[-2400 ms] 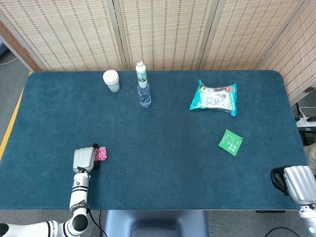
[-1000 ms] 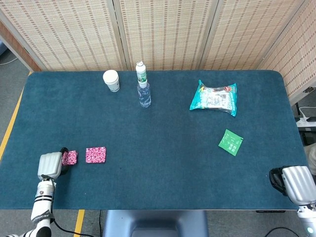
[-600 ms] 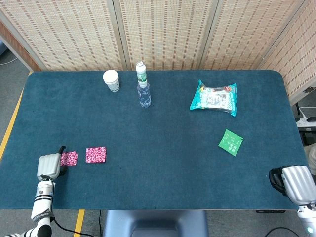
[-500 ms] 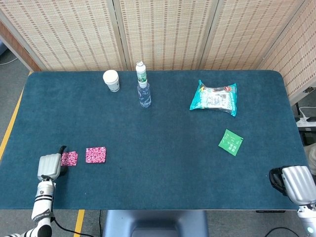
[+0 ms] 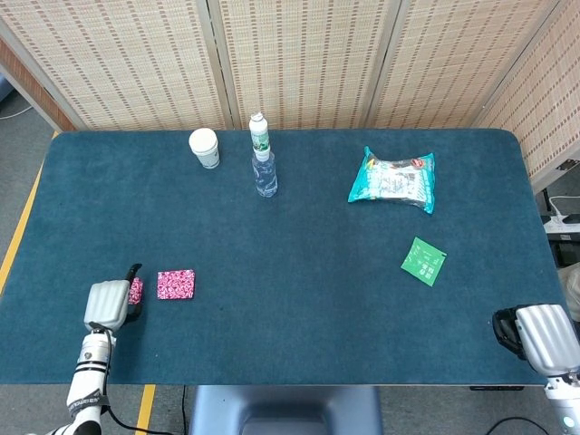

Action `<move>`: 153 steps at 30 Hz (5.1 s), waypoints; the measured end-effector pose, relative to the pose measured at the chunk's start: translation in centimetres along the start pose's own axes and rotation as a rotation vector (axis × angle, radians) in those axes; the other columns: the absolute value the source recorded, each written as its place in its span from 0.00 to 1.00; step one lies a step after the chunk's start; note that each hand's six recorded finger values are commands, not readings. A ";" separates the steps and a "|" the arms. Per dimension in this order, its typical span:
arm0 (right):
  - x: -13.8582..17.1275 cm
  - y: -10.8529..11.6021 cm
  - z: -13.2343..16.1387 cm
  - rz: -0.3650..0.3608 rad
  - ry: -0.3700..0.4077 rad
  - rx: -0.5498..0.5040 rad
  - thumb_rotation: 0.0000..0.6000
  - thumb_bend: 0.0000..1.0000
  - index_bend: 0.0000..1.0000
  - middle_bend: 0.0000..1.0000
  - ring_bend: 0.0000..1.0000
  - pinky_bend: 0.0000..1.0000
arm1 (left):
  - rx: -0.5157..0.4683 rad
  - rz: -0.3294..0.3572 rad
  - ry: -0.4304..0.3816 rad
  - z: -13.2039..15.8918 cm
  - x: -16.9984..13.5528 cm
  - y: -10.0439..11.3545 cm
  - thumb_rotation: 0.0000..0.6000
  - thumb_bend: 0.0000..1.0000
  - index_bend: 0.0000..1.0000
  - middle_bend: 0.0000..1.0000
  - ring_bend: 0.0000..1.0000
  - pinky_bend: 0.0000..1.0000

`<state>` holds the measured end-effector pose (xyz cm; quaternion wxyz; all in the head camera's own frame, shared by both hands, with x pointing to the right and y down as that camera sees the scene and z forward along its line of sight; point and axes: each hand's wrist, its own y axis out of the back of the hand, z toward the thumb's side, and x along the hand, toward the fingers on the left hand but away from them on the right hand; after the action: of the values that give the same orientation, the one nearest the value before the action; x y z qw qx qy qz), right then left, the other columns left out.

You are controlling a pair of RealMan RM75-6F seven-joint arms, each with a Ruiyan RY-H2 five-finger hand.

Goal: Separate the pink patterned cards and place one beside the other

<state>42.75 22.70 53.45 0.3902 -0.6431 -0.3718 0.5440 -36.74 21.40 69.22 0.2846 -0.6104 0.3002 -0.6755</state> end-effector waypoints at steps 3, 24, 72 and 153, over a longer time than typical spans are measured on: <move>0.0 0.1 0.0 -0.001 0.000 -0.002 1.00 0.70 1.00 0.93 0.88 0.98 | -0.007 -0.010 -0.014 1.6 0.1 -0.3 1.00 0.36 0.15 1.00 1.00 1.00; 0.1 0.3 -0.1 -0.002 0.009 -0.013 1.00 0.70 1.00 0.93 0.88 0.98 | 0.002 -0.054 -0.025 6.8 2.1 -2.0 1.00 0.35 0.19 1.00 1.00 1.00; 0.1 0.2 -0.1 0.005 0.011 -0.010 1.00 0.70 1.00 0.93 0.88 0.98 | 0.013 -0.061 -0.009 7.1 2.5 -2.2 1.00 0.35 0.36 1.00 1.00 1.00; -0.1 -0.4 0.1 0.018 0.008 0.002 1.00 0.70 1.00 0.93 0.88 0.98 | -0.041 -0.121 0.030 -2.1 -6.9 -4.0 1.00 0.28 0.12 1.00 1.00 1.00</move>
<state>42.60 22.76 53.83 0.3872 -0.6484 -0.3638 0.5453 -38.29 29.34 67.51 0.2262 -0.6229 0.2808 -0.6942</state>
